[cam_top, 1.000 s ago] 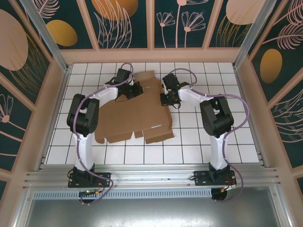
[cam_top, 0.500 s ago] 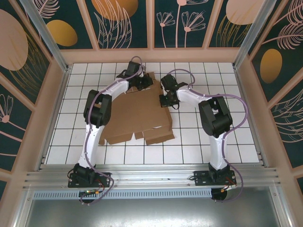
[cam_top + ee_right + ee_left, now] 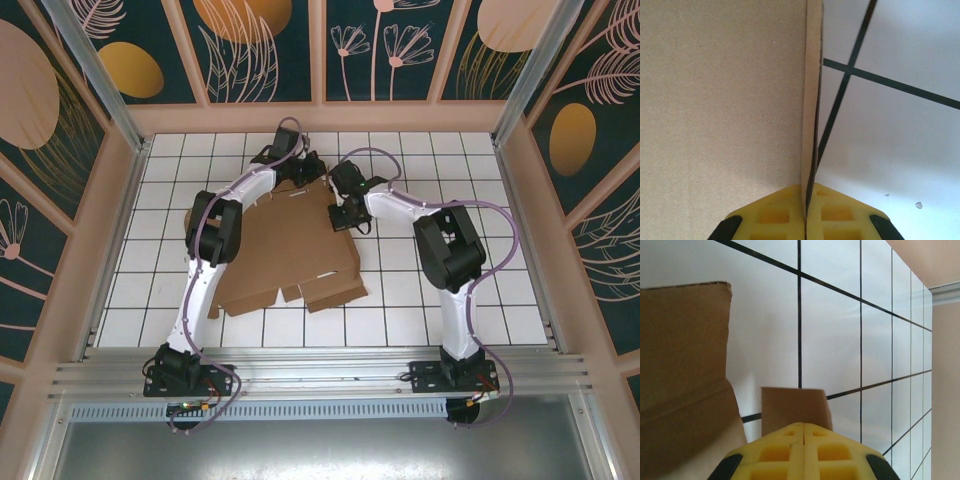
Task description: Fold the paper box
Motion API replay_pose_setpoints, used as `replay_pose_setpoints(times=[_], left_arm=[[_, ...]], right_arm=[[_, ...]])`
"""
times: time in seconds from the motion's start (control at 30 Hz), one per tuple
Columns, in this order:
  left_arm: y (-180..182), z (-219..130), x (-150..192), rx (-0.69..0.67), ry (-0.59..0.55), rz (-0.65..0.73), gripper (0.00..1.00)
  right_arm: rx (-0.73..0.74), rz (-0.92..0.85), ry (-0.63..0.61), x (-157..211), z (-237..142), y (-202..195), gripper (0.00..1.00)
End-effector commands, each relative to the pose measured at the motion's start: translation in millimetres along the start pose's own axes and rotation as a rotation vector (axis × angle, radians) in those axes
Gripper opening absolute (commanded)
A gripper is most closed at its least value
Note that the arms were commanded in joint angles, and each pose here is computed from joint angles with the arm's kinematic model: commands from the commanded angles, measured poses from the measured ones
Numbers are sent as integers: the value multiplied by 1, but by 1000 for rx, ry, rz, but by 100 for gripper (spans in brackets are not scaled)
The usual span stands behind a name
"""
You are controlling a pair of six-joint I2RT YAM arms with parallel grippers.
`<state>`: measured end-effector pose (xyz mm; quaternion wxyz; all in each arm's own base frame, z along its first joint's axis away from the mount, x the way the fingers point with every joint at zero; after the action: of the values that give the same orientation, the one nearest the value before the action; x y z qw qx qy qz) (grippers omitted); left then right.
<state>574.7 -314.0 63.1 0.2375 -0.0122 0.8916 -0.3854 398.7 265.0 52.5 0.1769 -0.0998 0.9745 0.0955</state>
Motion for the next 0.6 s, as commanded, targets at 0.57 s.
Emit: replay_pose_setpoints(times=[0.57], left_arm=[[31,-110,-46,-42,-157,-60,0]], right_arm=[[452,-239,-51,19,24,7,2]])
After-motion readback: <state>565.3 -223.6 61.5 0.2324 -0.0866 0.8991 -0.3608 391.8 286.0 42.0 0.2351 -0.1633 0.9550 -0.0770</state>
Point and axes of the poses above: each hand's point on the last joint's axis, 136 mm out from that joint toward the fingers, its own z axis out along the fingers, its own y axis along the line the jaws close on, x = y × z, the point moved 1 cm from there along -z, back along the fingers, and after that the axes turned 10 degrees about z, right-handed, at the moved point
